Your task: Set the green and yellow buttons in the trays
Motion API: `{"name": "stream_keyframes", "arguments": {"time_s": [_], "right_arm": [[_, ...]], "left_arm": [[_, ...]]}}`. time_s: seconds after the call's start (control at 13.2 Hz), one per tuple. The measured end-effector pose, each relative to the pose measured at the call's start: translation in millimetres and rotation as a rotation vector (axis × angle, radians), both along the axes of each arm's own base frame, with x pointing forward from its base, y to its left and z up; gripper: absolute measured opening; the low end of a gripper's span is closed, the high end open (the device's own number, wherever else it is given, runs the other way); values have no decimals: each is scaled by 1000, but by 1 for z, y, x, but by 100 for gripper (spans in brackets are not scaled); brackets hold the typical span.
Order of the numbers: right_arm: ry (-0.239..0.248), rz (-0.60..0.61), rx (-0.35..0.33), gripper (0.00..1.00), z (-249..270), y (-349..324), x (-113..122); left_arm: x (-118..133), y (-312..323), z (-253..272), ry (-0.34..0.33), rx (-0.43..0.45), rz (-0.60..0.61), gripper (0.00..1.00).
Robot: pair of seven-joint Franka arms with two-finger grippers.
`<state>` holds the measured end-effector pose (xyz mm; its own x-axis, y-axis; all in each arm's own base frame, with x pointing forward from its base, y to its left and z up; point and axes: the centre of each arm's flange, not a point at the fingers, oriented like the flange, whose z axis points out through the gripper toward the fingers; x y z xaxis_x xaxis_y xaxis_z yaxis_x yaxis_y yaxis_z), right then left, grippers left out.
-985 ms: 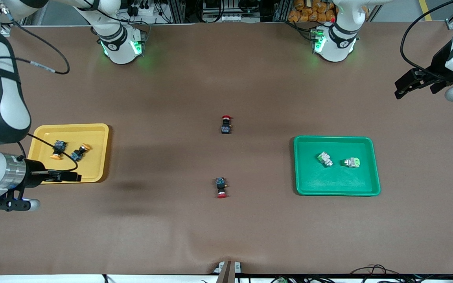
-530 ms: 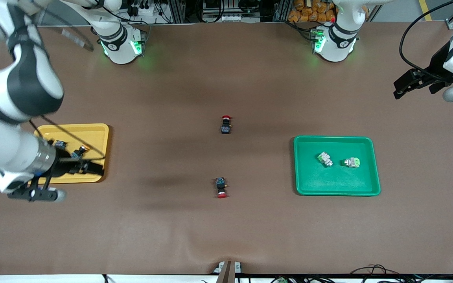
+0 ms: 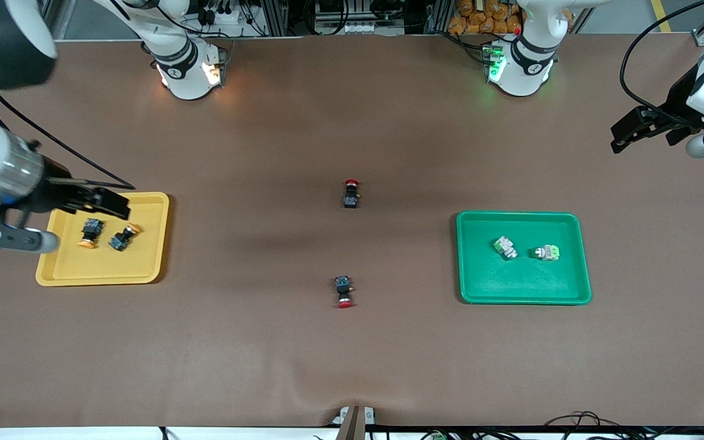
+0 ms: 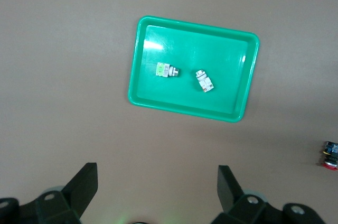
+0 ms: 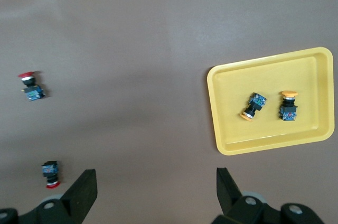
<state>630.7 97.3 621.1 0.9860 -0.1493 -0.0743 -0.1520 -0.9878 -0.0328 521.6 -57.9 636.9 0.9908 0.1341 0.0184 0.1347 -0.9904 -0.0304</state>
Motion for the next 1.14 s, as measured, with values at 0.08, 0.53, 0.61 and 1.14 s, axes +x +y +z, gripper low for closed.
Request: {"name": "stream_keyframes", "arguments": {"time_s": [0.08, 0.53, 0.61, 1.14], "right_arm": [[-7, -6, 7, 100, 7, -3, -3], [-2, -11, 6, 100, 7, -5, -4], [4, -13, 4, 100, 6, -7, -4], [17, 217, -86, 100, -5, -59, 5]], "left_arm": [[-1, 0, 0, 1, 0, 0, 100], [-1, 0, -1, 4, 1, 0, 100], [-1, 0, -1, 4, 1, 0, 100], [-1, 0, -2, 5, 1, 0, 100]]}}
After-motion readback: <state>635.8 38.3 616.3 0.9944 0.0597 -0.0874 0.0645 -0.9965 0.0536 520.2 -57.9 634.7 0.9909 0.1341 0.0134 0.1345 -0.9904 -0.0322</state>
